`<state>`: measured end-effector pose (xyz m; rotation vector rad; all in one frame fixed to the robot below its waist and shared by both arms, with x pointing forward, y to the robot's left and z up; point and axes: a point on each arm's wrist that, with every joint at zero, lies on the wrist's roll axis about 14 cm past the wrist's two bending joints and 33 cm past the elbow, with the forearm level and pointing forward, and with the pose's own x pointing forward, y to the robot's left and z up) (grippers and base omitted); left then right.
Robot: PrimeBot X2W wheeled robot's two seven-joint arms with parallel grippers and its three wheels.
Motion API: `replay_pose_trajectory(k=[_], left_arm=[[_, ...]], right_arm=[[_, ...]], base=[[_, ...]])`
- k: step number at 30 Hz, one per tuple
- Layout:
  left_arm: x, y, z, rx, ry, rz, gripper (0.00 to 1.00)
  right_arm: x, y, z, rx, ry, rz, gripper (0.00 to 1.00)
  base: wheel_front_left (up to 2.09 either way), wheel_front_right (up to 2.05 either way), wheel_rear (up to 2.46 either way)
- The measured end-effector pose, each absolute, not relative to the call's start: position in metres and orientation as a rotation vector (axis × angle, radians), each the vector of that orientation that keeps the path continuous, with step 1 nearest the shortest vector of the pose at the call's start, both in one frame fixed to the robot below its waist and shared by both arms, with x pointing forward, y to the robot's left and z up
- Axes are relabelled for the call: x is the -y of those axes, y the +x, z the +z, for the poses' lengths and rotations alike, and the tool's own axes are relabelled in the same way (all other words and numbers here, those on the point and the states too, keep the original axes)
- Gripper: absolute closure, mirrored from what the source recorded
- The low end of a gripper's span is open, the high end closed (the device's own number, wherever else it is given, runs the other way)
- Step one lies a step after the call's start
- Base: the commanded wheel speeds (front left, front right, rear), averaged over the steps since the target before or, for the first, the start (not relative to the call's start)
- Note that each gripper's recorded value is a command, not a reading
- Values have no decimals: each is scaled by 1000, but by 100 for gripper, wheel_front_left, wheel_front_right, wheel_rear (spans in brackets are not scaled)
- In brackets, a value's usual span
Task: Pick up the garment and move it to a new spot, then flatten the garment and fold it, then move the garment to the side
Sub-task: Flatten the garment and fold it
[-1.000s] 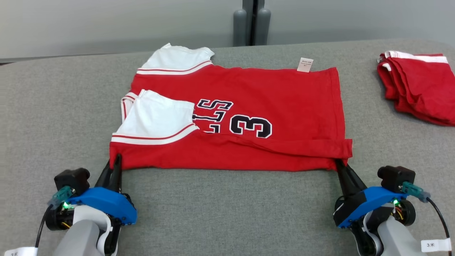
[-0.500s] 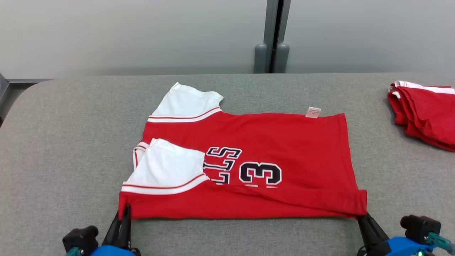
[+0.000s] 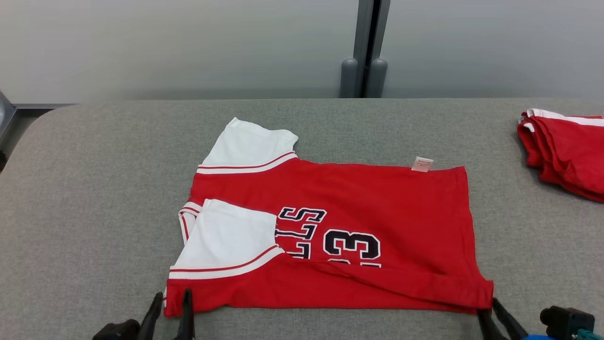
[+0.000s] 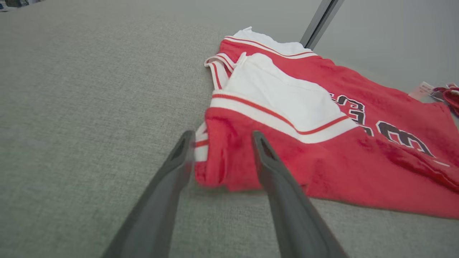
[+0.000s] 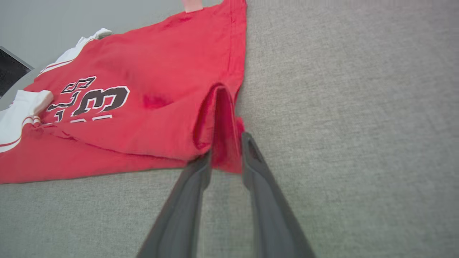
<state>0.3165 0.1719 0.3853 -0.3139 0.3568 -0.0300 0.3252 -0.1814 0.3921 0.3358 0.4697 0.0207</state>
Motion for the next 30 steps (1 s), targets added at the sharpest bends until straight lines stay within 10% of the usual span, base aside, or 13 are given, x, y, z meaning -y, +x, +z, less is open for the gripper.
replay_pose_trajectory(k=[30], left_arm=[[-199, 356, 515, 109, -129, 17, 0]], right_arm=[[177, 375, 532, 154, 195, 72, 0]], base=[[0, 0, 0]])
